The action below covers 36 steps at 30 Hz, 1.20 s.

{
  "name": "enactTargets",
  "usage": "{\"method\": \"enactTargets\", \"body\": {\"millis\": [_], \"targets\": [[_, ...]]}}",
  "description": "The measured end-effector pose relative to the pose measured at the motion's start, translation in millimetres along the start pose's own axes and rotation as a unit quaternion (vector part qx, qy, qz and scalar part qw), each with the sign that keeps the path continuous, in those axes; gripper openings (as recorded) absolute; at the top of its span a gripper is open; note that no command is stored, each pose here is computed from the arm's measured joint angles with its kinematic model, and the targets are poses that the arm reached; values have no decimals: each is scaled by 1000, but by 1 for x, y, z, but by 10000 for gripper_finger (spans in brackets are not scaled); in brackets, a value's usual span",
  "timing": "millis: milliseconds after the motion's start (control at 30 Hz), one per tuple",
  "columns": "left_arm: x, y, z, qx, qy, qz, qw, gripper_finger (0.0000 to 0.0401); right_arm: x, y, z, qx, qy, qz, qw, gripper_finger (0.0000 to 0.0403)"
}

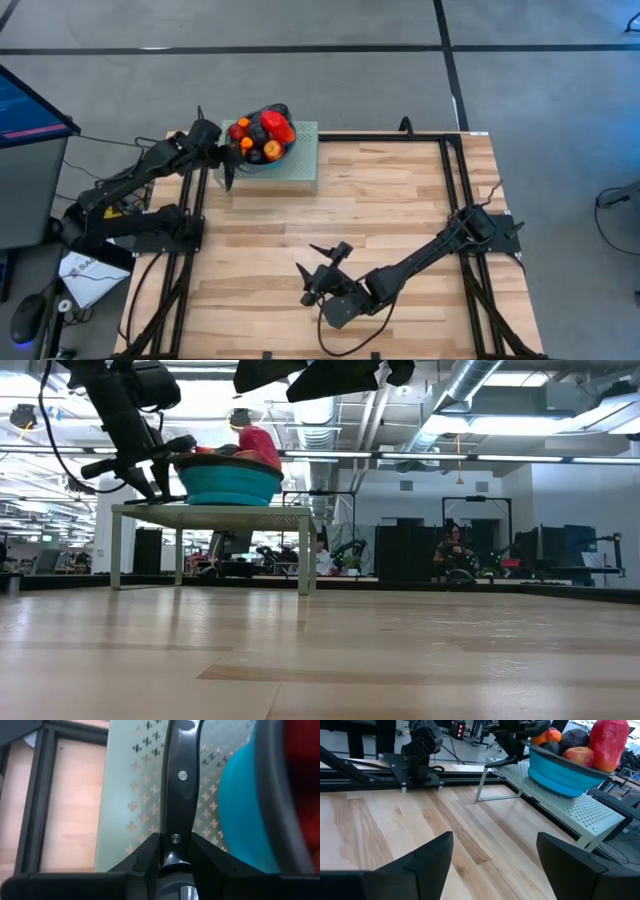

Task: Pick & Place Fruit
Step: Put the black knife on the shelf, then return to Home Position

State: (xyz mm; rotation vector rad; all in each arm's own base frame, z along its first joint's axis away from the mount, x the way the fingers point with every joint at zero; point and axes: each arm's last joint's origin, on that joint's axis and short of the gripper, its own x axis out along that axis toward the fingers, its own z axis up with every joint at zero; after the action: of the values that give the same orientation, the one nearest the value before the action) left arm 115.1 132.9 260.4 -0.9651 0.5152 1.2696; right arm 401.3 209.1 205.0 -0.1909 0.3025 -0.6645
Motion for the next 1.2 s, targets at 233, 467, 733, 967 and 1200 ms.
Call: {"method": "enactTargets", "body": {"millis": [233, 467, 733, 967, 1200], "targets": [[0, -3, 4, 7, -24, -14, 1000, 102, -1, 1, 1, 6, -3, 2, 1000, 282], [0, -5, 6, 13, -40, -15, 999, 145, -2, 1, 2, 10, -5, 4, 1000, 282], [-8, -4, 7, 62, -52, -31, 996, 175, -2, 1, 2, 10, -5, 4, 1000, 282], [-31, 3, 5, 67, -84, -68, 992, 176, -2, 1, 2, 10, -4, 5, 1000, 282], [-60, 16, -2, 113, -115, -123, 979, 174, -4, 2, 1, 5, -1, 15, 1000, 282]]}}
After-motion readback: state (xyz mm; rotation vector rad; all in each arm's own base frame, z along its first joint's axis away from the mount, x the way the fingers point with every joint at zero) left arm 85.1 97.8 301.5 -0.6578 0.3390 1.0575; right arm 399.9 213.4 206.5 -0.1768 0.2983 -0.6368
